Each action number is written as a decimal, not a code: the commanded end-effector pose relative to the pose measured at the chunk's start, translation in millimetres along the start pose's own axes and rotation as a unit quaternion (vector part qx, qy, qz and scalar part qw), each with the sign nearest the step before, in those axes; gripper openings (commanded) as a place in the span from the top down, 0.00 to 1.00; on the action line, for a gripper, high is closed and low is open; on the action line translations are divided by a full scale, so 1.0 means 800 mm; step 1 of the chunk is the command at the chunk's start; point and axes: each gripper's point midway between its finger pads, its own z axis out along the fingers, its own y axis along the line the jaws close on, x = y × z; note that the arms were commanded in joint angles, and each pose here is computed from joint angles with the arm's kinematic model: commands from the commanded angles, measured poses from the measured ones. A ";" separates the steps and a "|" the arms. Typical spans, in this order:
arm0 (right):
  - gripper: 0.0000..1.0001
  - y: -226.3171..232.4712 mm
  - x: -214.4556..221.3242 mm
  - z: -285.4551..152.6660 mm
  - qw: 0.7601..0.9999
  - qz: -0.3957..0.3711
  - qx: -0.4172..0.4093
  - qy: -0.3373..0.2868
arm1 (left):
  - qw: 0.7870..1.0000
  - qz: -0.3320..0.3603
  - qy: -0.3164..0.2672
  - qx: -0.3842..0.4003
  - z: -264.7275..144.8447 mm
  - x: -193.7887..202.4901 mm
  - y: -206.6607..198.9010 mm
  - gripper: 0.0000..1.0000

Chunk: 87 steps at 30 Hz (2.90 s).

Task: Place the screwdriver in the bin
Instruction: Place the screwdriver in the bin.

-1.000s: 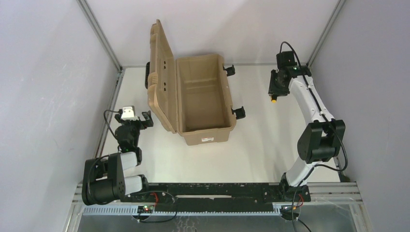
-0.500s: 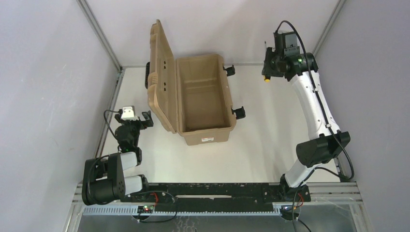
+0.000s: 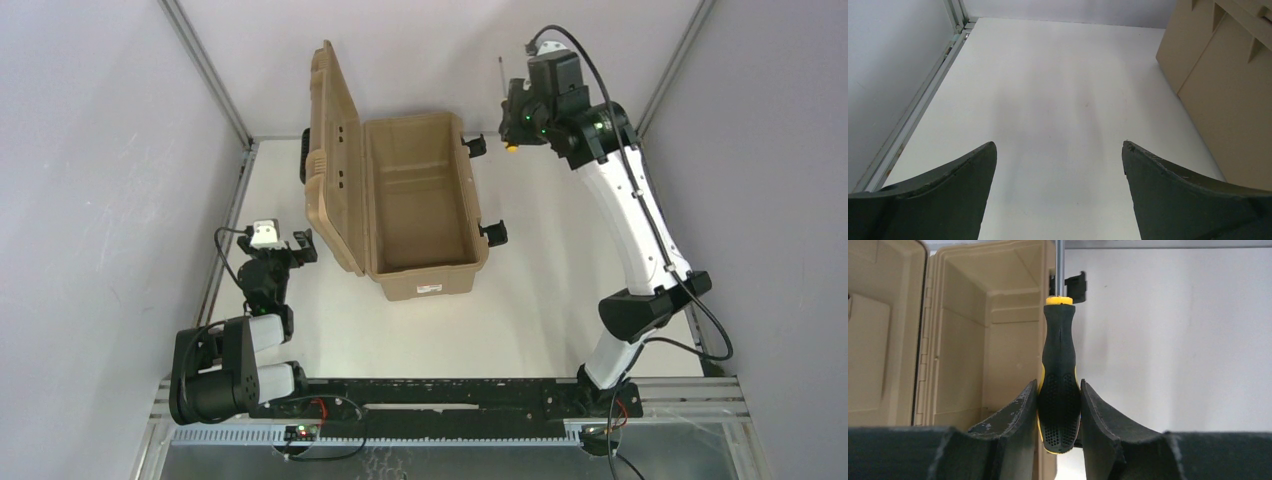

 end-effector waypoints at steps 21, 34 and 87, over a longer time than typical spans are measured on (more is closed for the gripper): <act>1.00 0.136 0.065 0.060 0.999 0.024 -0.030 0.026 | 0.999 0.001 -0.037 0.010 -0.004 -0.017 -0.004 0.00; 1.00 0.157 0.118 0.099 0.999 0.014 -0.019 0.046 | 0.999 0.000 -0.037 0.010 -0.004 -0.017 -0.004 0.00; 1.00 0.140 0.341 0.232 0.978 -0.035 0.043 0.199 | 0.999 0.000 -0.037 0.009 -0.004 -0.017 -0.003 0.00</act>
